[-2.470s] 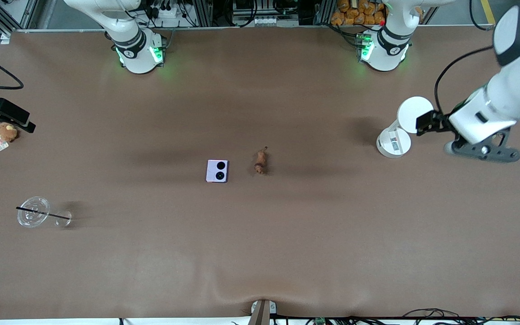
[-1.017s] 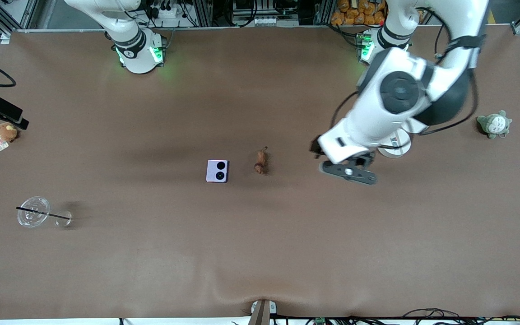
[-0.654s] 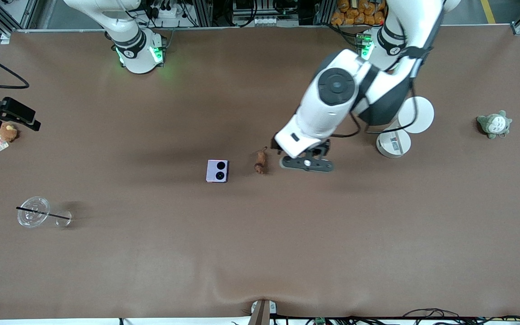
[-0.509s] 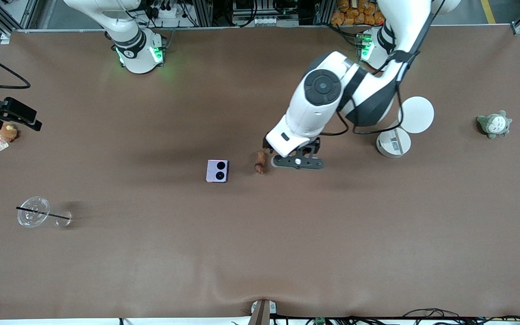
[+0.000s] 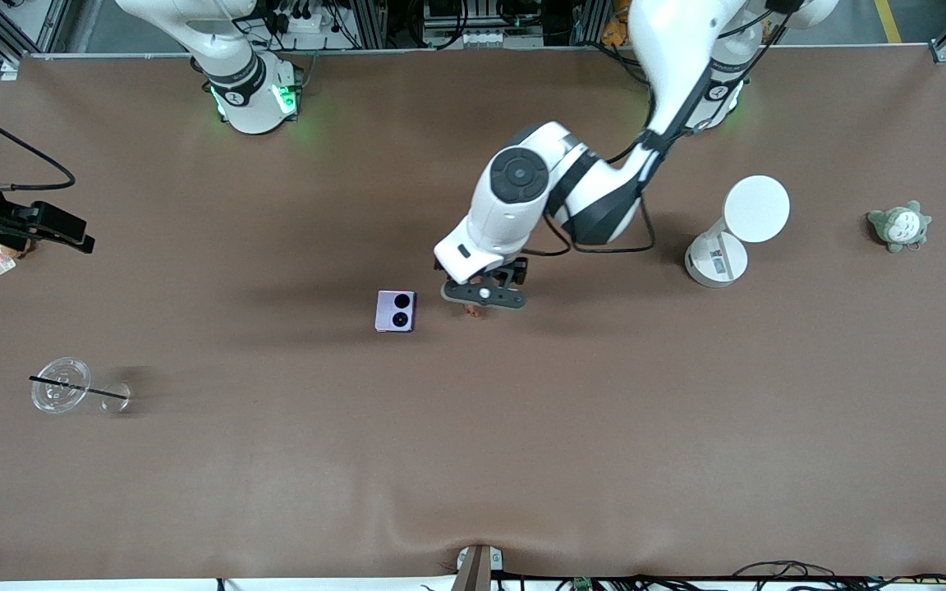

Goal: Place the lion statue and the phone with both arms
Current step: 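Reach the left gripper over to the brown lion figurine, then grasp the lion with the left gripper while the right gripper reaches the phone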

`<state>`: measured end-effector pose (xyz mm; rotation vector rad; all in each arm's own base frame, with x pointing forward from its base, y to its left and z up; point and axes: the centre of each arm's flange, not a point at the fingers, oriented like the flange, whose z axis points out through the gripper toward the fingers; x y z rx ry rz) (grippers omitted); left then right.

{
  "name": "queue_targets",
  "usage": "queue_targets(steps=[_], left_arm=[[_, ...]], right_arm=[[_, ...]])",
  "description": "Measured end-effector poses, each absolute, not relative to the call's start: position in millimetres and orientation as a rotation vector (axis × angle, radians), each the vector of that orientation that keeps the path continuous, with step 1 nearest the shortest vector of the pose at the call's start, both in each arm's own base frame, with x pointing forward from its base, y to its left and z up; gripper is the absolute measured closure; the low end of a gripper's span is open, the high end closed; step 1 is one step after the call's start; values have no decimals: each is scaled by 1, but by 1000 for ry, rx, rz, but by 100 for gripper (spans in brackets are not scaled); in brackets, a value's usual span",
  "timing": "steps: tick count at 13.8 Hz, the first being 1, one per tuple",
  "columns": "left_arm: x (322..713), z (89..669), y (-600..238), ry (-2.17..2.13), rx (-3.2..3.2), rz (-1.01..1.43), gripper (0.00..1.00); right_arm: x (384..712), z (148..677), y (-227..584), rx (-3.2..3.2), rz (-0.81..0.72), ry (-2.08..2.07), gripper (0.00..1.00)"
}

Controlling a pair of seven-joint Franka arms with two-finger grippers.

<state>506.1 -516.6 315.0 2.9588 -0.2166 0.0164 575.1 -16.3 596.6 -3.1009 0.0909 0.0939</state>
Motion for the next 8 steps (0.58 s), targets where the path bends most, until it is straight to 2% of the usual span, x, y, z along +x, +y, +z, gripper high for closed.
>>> queue_targets(steps=[8], left_arm=[[497,266,-531,-282,2971,44,0]], right_arm=[[591,560,29,-3098,180,-16,0]])
